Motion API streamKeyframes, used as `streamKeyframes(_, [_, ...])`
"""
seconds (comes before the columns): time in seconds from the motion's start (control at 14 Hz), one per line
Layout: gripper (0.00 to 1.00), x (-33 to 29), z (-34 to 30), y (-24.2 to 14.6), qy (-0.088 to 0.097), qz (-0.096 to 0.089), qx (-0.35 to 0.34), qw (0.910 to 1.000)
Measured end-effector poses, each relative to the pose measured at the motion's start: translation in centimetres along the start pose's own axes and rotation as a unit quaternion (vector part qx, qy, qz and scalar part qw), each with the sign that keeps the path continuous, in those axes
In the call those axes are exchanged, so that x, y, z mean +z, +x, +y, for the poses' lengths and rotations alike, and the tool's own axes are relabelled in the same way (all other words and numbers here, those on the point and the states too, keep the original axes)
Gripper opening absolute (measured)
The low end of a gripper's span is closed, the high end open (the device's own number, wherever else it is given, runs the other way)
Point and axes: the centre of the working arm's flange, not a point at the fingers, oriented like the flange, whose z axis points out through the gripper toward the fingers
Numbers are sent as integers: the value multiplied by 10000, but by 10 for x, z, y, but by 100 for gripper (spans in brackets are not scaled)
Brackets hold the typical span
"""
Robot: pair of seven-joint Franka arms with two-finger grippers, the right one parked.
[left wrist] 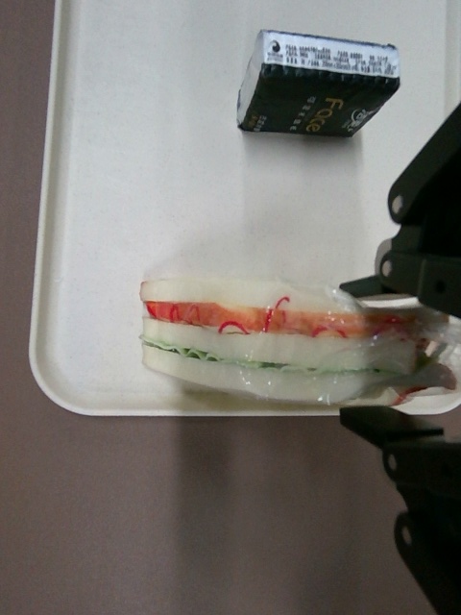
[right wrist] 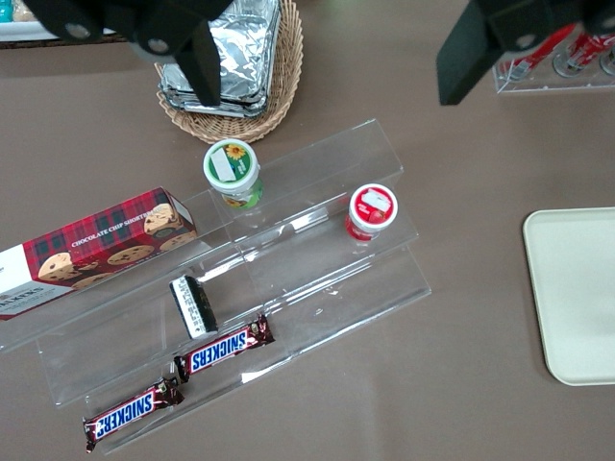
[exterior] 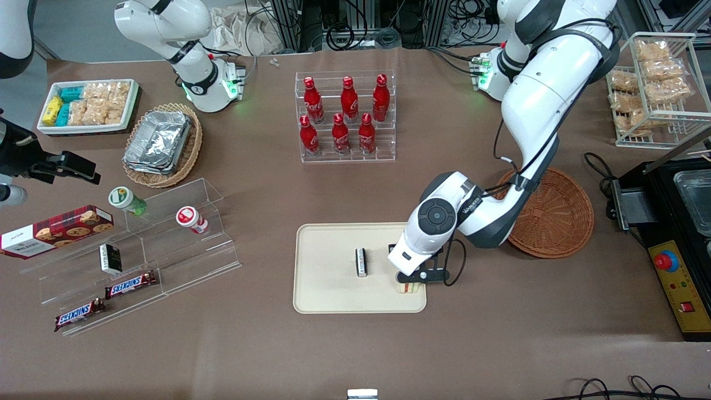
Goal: Place sandwich from basket to tray
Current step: 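Lower the sandwich onto the tray beside the black packet, then open the left gripper and raise it off the sandwich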
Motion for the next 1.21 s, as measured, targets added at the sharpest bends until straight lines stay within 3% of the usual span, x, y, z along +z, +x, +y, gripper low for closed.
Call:
streamKeyframes(0.29, [98, -3, 1, 2, -24, 34, -91, 9999])
streamKeyframes(0.43, [100, -11, 1, 6, -65, 103, -188, 9997])
streamKeyframes(0.64, [100, -59, -8, 21, -97, 382, -477, 9981])
streamKeyframes(0.86, [100, -143, -46, 25, 401, 463, -766, 9952])
streamKeyframes(0.93, [100, -176, -66, 27, 494, 513, -942, 9930])
streamKeyframes(1.0, [100, -206, -86, 28, 471, 536, -1122, 9911])
streamKeyframes(1.21, [100, -262, -156, 26, 466, 248, -1048, 9931])
